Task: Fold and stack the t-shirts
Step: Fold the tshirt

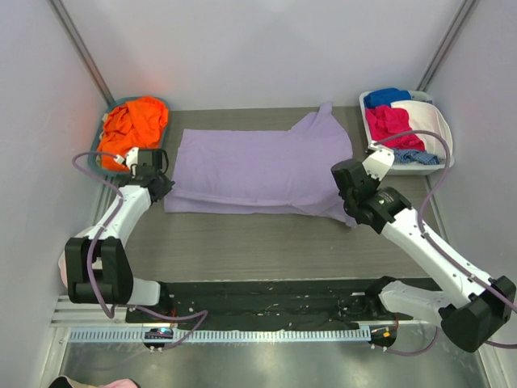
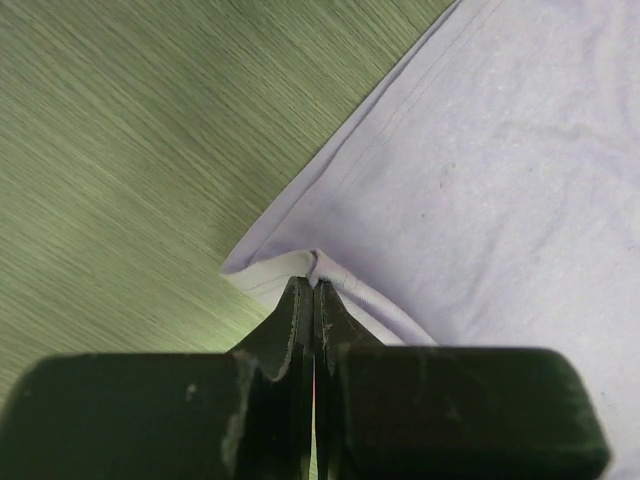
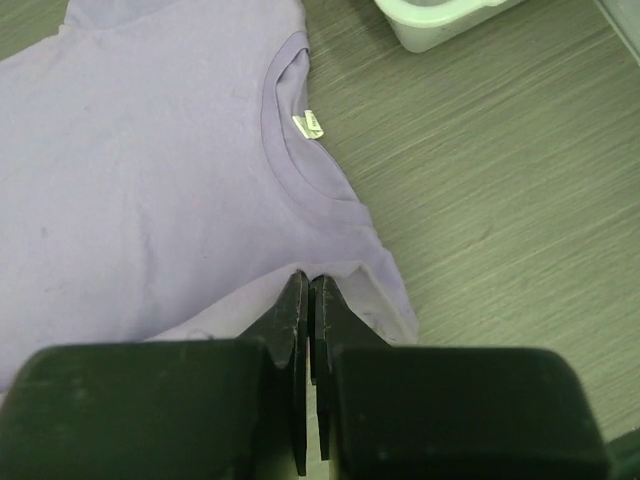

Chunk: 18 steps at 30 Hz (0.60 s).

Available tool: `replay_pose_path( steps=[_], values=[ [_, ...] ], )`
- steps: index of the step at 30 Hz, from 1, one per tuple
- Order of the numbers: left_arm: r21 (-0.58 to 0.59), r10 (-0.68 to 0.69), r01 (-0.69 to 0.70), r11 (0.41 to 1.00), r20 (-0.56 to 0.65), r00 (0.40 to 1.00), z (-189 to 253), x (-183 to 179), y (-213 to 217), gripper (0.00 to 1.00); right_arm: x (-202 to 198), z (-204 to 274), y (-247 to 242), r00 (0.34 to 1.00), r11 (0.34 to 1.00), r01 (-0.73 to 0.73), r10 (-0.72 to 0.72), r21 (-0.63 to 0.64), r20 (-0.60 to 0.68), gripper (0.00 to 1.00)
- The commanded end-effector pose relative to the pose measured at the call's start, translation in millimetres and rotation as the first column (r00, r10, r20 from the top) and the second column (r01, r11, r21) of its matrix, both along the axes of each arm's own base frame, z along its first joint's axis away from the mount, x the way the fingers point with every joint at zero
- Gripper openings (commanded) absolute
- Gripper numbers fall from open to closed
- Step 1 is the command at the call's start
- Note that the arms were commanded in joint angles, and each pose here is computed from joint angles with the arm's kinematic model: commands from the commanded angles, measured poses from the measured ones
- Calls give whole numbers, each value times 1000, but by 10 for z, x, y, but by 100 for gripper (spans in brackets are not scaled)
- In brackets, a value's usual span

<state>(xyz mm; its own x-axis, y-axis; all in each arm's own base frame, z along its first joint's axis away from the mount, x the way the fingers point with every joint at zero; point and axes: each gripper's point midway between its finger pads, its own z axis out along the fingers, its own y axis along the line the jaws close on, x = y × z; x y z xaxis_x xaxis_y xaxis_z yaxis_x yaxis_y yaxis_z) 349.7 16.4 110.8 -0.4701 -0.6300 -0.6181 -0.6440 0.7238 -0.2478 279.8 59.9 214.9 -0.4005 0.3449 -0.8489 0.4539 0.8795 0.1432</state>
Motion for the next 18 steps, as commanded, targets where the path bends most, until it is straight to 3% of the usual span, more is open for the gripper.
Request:
replay_pose_path(
  steps=[1,18],
  values=[
    [1,10,-10,1000,66,998,132,218,25,0,330,119,142,996,997,-75,75,2,45,1],
    [-4,-14,14,1000,41,999,9,484,-11,0,1259,143,365,980,976,-197,200,-87,22,1]
  ],
)
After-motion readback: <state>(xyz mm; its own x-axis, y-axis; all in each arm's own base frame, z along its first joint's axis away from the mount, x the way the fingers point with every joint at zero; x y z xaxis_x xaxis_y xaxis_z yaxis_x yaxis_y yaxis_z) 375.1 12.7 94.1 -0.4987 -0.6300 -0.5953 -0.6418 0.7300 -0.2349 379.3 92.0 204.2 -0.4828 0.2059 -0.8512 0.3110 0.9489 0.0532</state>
